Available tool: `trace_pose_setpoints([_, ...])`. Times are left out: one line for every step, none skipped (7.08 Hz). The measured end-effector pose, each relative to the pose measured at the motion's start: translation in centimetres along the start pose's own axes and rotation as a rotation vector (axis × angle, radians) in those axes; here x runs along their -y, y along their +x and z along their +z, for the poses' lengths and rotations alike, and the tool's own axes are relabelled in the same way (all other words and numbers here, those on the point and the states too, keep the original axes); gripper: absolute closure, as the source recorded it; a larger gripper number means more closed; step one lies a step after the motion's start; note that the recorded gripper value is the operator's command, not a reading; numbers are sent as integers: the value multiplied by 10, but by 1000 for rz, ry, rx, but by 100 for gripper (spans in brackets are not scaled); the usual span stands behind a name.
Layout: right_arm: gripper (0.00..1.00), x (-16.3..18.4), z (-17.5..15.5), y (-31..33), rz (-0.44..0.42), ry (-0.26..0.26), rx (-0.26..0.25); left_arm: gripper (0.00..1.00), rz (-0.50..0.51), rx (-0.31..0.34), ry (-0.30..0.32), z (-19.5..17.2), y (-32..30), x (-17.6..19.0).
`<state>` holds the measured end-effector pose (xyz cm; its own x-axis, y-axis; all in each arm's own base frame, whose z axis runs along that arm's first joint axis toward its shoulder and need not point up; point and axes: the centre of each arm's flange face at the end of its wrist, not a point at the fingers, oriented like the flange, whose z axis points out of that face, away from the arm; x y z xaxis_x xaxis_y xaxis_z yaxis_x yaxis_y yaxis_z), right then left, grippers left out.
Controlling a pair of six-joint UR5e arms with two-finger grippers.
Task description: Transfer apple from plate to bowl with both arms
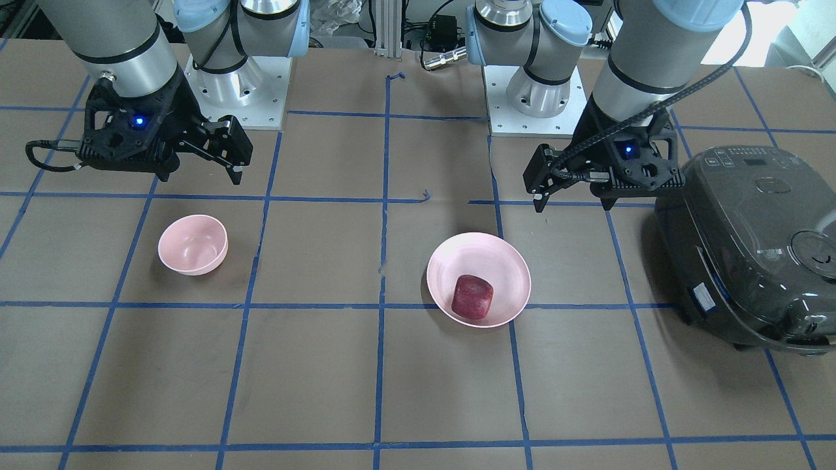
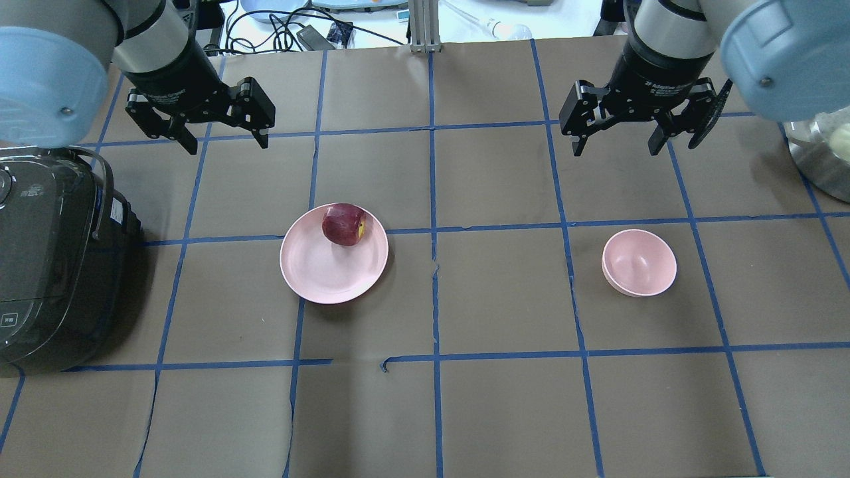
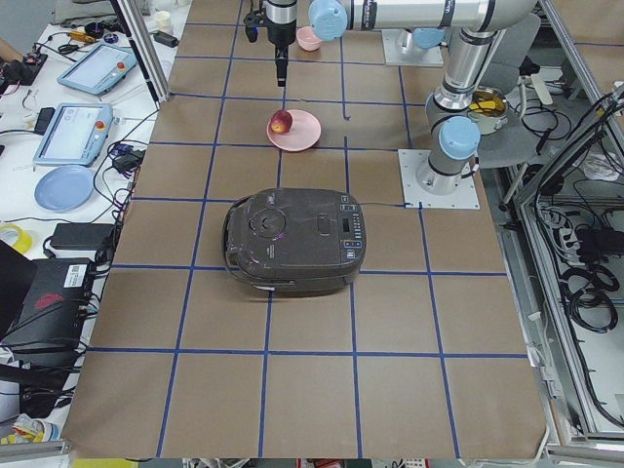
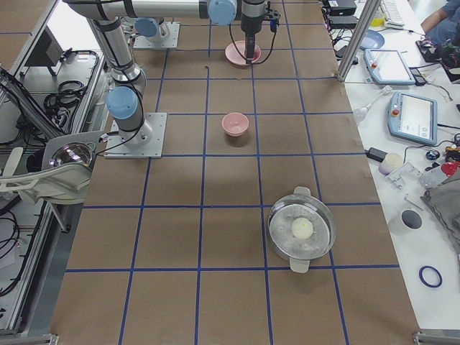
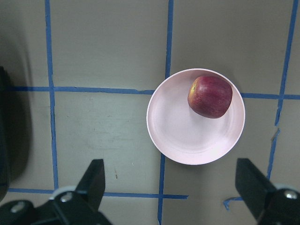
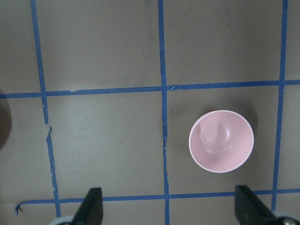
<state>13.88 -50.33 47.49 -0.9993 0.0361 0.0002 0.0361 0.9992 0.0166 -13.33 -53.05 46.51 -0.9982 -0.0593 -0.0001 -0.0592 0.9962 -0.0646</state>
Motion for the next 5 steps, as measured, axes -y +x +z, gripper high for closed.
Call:
trace_pose_setpoints([0, 6, 6, 8, 10, -13, -2, 0, 13, -4, -4, 21, 12, 6])
trace_pose_setpoints([0, 16, 18, 26, 40, -37, -5, 0, 40, -5, -22, 49, 27, 8])
trace_pose_setpoints([0, 28, 36, 57, 97, -74, -1, 0, 73, -4, -29, 78, 43, 7])
trace_pose_setpoints([0, 35, 59, 93, 145, -111, 11, 0, 99, -1, -29, 106, 56, 4])
trace_pose_setpoints([0, 37, 87, 123, 138, -143, 26, 0, 118, 0, -26, 137, 66, 0])
